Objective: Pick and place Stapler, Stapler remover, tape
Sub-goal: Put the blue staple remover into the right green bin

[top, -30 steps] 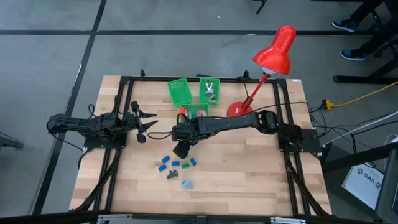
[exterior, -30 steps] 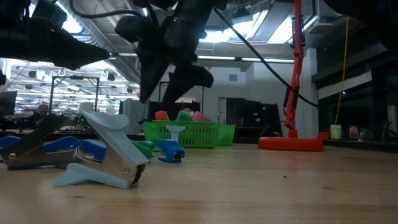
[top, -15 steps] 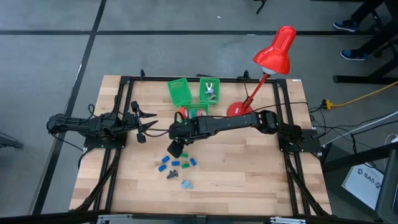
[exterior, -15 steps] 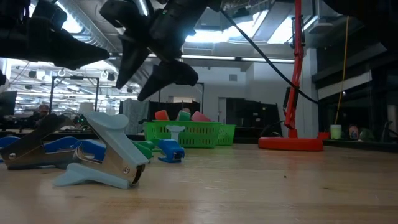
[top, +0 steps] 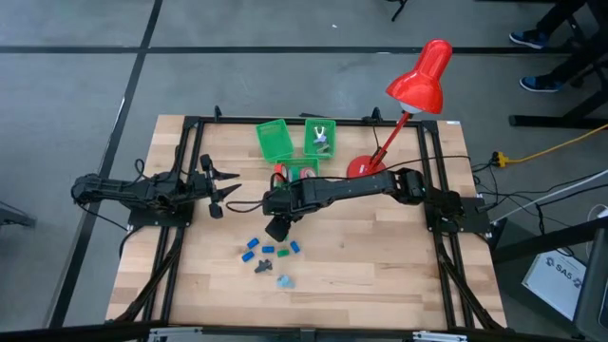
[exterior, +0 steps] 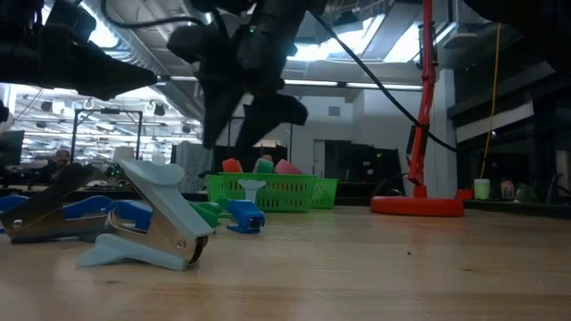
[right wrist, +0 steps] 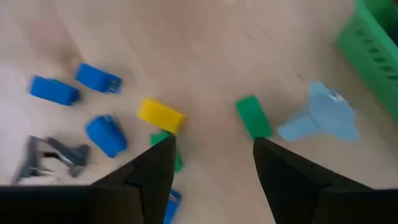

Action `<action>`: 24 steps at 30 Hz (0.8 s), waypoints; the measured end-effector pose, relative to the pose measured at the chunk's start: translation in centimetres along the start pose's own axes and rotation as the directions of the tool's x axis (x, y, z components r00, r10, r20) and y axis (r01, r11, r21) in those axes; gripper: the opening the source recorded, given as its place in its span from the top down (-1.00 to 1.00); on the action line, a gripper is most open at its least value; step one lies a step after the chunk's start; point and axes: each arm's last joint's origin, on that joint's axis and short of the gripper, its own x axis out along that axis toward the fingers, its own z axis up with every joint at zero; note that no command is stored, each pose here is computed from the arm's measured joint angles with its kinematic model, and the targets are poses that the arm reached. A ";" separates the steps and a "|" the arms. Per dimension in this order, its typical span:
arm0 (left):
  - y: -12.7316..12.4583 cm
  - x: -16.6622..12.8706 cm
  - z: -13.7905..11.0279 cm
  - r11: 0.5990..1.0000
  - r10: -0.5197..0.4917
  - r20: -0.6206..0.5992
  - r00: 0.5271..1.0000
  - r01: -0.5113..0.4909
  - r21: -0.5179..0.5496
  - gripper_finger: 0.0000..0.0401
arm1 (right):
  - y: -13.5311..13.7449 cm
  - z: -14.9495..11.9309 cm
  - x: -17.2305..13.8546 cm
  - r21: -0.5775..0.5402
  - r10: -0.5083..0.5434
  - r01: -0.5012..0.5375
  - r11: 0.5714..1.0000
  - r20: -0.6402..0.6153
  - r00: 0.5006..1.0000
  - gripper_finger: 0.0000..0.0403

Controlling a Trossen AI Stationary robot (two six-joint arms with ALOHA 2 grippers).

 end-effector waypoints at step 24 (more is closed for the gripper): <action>0.0 0.0 0.0 1.000 0.000 0.000 1.000 0.000 0.000 0.36 | -0.8 -0.4 -0.1 -0.028 -0.153 0.153 0.988 0.020 0.988 -0.09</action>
